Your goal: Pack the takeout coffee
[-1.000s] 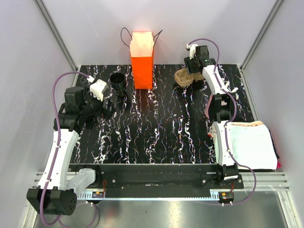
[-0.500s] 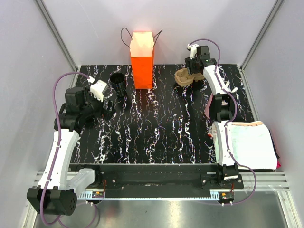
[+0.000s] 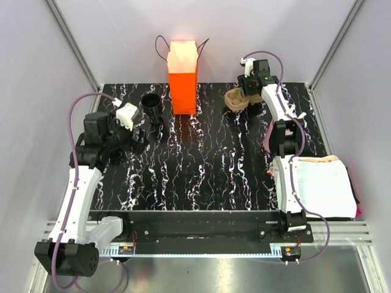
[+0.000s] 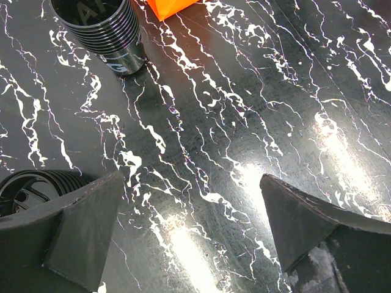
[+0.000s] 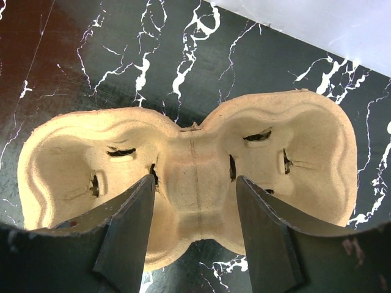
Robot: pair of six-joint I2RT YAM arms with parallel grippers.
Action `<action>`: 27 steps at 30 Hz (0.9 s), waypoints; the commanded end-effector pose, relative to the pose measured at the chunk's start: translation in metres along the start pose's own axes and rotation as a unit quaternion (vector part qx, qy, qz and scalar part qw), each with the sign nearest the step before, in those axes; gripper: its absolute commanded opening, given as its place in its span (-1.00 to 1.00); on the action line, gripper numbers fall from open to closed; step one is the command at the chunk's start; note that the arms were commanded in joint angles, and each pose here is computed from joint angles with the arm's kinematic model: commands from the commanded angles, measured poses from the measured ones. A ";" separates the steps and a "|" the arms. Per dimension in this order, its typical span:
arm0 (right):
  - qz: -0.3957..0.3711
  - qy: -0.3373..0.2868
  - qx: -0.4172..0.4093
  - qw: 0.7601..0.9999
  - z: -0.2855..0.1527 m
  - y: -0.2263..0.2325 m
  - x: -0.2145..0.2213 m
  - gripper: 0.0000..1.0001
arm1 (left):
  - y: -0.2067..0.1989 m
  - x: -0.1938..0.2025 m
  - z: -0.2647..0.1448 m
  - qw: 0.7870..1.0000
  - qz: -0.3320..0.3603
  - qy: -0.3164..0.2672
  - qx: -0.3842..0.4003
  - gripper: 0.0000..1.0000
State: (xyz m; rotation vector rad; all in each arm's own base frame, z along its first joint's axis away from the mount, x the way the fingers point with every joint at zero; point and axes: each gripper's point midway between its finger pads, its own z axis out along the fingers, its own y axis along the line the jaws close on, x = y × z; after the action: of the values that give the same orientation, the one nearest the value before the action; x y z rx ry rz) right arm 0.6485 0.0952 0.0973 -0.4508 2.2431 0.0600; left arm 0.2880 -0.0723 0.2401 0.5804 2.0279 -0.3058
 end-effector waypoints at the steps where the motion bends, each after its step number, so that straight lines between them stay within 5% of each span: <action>1: 0.001 -0.010 -0.006 1.000 -0.002 -0.001 -0.005 0.24 | 0.000 -0.011 0.000 1.000 0.007 -0.025 0.005 0.98; 27: 0.002 -0.002 -0.006 1.000 0.004 -0.001 0.002 0.12 | 0.000 -0.011 0.000 1.000 0.007 -0.024 0.005 0.98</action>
State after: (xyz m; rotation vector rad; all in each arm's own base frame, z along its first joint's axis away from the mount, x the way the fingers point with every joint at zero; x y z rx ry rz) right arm 0.6481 0.0963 0.0949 -0.4552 2.2461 0.0680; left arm 0.2881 -0.0718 0.2401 0.5788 2.0282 -0.3049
